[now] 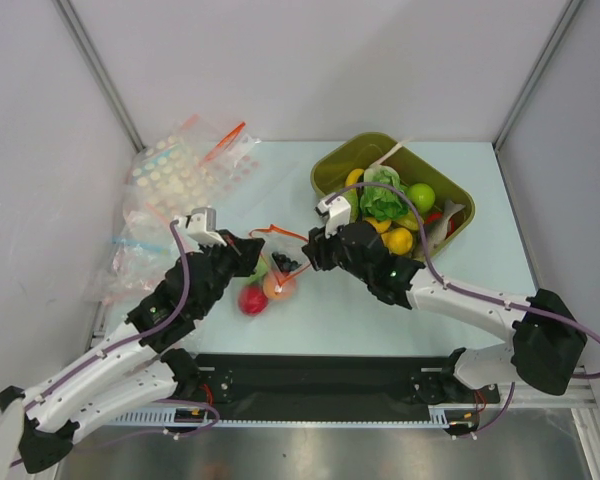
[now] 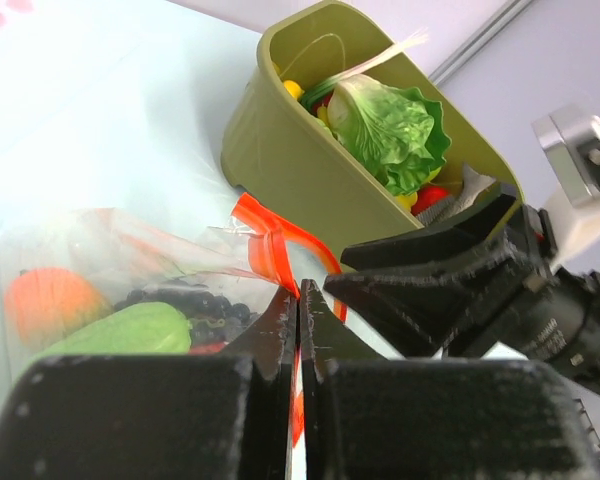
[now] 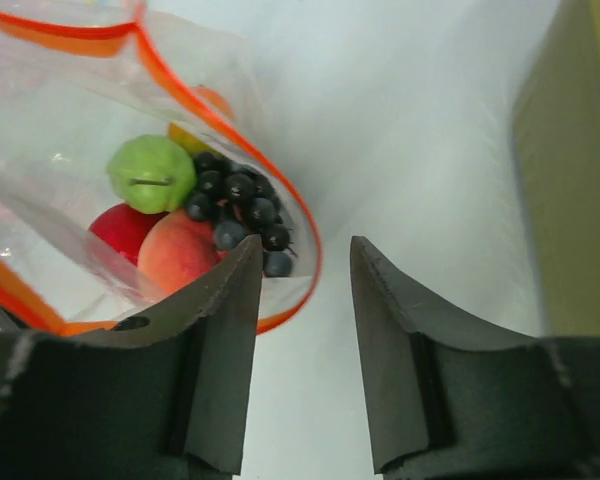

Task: Place the food in the zip-top bag and seal the zipper
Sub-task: Adjust the zipper food storage bag at the center of the board.

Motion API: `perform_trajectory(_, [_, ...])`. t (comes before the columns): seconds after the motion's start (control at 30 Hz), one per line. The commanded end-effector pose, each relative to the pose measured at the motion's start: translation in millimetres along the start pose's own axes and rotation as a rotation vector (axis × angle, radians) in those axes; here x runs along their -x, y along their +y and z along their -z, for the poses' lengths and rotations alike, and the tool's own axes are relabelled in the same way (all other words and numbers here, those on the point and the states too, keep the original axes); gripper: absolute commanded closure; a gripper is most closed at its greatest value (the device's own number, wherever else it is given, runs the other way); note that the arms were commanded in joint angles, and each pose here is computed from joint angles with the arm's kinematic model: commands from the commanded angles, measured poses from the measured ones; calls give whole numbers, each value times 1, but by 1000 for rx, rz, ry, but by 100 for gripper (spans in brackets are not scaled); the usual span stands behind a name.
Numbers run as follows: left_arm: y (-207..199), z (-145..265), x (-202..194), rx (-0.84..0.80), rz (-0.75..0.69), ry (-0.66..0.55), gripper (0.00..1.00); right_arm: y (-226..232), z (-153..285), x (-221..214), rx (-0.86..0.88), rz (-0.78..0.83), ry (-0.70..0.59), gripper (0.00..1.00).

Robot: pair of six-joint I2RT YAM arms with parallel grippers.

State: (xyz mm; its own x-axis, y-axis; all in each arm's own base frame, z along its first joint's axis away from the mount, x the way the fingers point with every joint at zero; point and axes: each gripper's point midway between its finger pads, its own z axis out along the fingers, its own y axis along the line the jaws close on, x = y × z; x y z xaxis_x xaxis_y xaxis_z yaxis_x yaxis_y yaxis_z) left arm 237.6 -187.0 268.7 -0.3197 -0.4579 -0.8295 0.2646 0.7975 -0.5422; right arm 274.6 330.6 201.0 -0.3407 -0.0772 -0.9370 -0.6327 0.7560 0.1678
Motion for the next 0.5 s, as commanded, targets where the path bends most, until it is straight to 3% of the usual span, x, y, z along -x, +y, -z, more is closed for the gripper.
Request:
perform_trajectory(0.0, [-3, 4, 20, -9, 31, -75, 99, -9, -1, 17, -20, -61, -8, 56])
perform_trajectory(0.17, [-4, 5, 21, -11, 30, -78, 99, -10, -5, 13, -3, -70, 21, 58])
perform_trajectory(0.47, [-5, 2, 18, -15, 22, -65, 99, 15, -15, 3, 137, -52, 82, 73])
